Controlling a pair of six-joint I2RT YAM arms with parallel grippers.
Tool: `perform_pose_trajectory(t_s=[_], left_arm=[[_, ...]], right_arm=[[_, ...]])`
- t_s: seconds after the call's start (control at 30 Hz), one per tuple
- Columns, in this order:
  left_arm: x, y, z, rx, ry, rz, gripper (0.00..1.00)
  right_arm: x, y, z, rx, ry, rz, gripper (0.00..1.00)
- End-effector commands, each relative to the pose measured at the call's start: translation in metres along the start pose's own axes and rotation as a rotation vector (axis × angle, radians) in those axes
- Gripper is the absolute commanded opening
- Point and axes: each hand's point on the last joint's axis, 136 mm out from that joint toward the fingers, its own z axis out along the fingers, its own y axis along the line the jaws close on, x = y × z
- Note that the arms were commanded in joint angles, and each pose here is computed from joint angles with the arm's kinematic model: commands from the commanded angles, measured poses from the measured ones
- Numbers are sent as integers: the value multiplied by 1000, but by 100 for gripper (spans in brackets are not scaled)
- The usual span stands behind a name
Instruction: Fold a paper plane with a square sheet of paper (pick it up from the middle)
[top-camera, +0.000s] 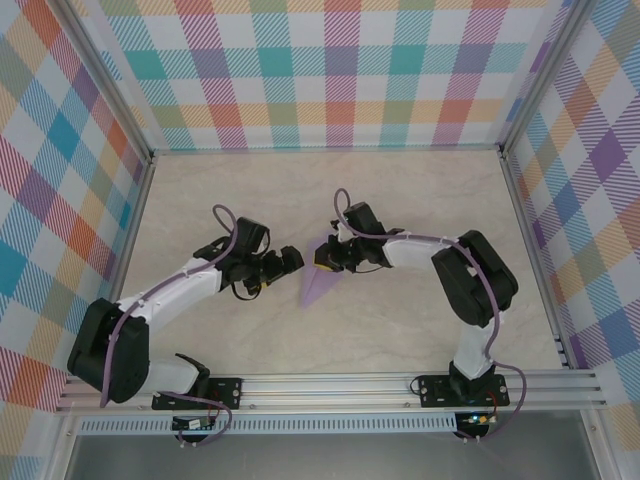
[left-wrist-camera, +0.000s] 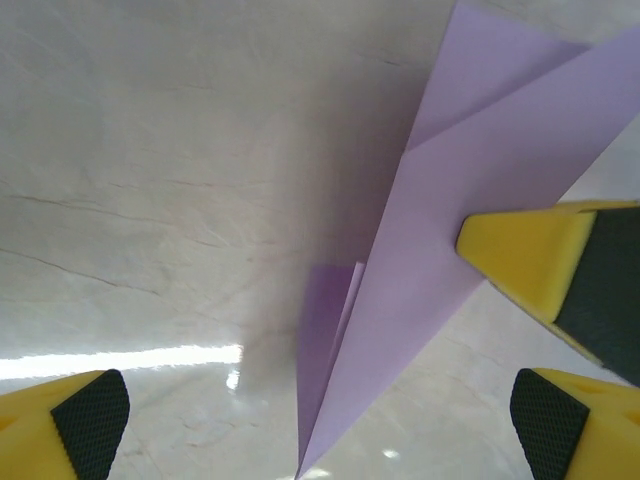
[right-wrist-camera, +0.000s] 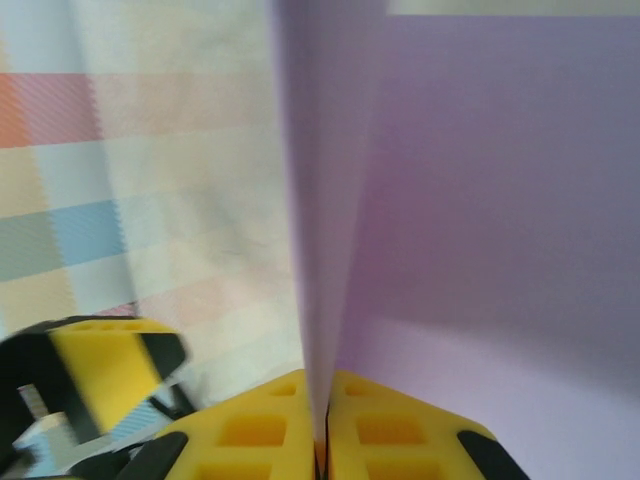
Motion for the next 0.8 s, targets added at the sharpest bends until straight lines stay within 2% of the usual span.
perform_pose_trajectory(t_s=[0.0, 0.1, 0.2, 0.4, 0.47, 0.5, 0.53, 0.6, 0.67, 0.77], left_arm=[[8, -36, -17, 211, 65, -7, 100], [8, -69, -32, 375, 77, 8, 100], [6, -90, -46, 481, 78, 12, 100], [1, -113, -56, 610, 76, -7, 99], [-2, -117, -59, 636, 59, 3, 93], [-3, -118, -60, 643, 47, 9, 86], [-5, -118, -61, 641, 31, 14, 75], [-8, -117, -63, 630, 0, 35, 62], [-11, -116, -66, 619, -26, 50, 55], [-12, -115, -68, 620, -44, 56, 49]], right_arm=[[-18, 62, -36, -194, -33, -106, 9], [-25, 89, -56, -287, -29, -112, 9], [-29, 112, -71, -367, -12, -118, 10], [-30, 140, -85, -463, 12, -105, 10], [-30, 142, -86, -468, 19, -102, 10], [-30, 141, -86, -466, 22, -98, 10], [-28, 140, -85, -463, 29, -96, 10], [-26, 136, -83, -454, 37, -96, 10], [-24, 133, -83, -450, 49, -97, 10], [-21, 130, -81, -443, 61, -97, 10]])
